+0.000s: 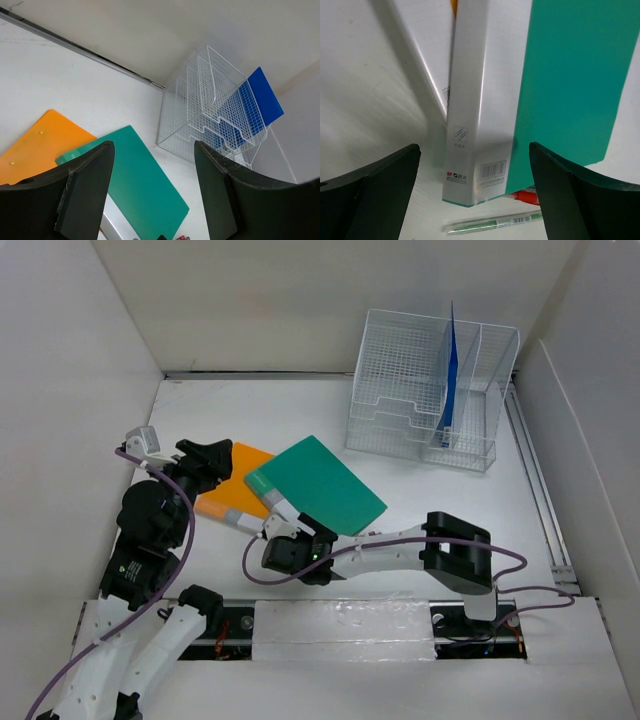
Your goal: Organize the desk
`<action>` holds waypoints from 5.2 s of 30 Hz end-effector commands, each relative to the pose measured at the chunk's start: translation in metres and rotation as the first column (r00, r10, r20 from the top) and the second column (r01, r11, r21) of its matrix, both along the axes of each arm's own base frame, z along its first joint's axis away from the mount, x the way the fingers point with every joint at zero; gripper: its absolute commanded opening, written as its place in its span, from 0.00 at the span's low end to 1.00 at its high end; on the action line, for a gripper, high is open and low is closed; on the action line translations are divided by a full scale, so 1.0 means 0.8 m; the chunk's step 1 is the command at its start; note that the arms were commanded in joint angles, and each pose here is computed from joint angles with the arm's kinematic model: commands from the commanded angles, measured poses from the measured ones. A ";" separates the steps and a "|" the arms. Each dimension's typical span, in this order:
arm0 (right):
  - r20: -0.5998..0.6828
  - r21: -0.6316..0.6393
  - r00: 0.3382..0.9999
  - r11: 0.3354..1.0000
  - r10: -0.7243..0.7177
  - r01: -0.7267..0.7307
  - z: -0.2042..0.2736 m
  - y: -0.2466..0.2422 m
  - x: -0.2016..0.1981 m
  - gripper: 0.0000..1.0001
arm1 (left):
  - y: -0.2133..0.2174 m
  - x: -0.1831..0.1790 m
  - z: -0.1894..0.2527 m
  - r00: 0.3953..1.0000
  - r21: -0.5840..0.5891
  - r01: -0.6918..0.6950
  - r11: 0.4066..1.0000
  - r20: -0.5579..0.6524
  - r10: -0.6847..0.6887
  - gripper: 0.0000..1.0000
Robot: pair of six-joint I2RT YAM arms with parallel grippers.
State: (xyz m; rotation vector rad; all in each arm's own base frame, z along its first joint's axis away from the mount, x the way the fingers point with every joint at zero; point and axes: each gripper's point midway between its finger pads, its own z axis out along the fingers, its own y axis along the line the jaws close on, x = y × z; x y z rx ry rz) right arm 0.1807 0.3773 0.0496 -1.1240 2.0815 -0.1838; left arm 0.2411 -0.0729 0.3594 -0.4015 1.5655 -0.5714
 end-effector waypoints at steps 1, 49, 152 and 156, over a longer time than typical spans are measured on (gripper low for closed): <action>0.112 0.008 0.993 0.999 -0.046 0.045 0.027 0.006 0.015 0.94 | -0.006 0.000 0.019 0.998 -0.006 0.026 1.000 0.059 -0.026 0.61; 0.226 0.418 0.962 0.908 -0.151 0.044 0.181 -0.011 0.014 0.05 | -0.044 0.027 -0.090 0.971 -0.127 0.065 0.990 -0.221 -0.092 0.91; 0.448 0.891 0.399 0.435 -0.800 -0.129 0.621 -0.377 0.115 0.00 | -0.089 0.037 0.003 0.959 -0.129 0.282 0.951 0.041 -0.279 0.83; 0.483 0.875 0.266 0.451 -0.835 -0.174 0.655 -0.418 0.125 0.00 | -0.094 0.035 -0.007 0.951 -0.123 0.308 0.943 0.033 -0.307 0.82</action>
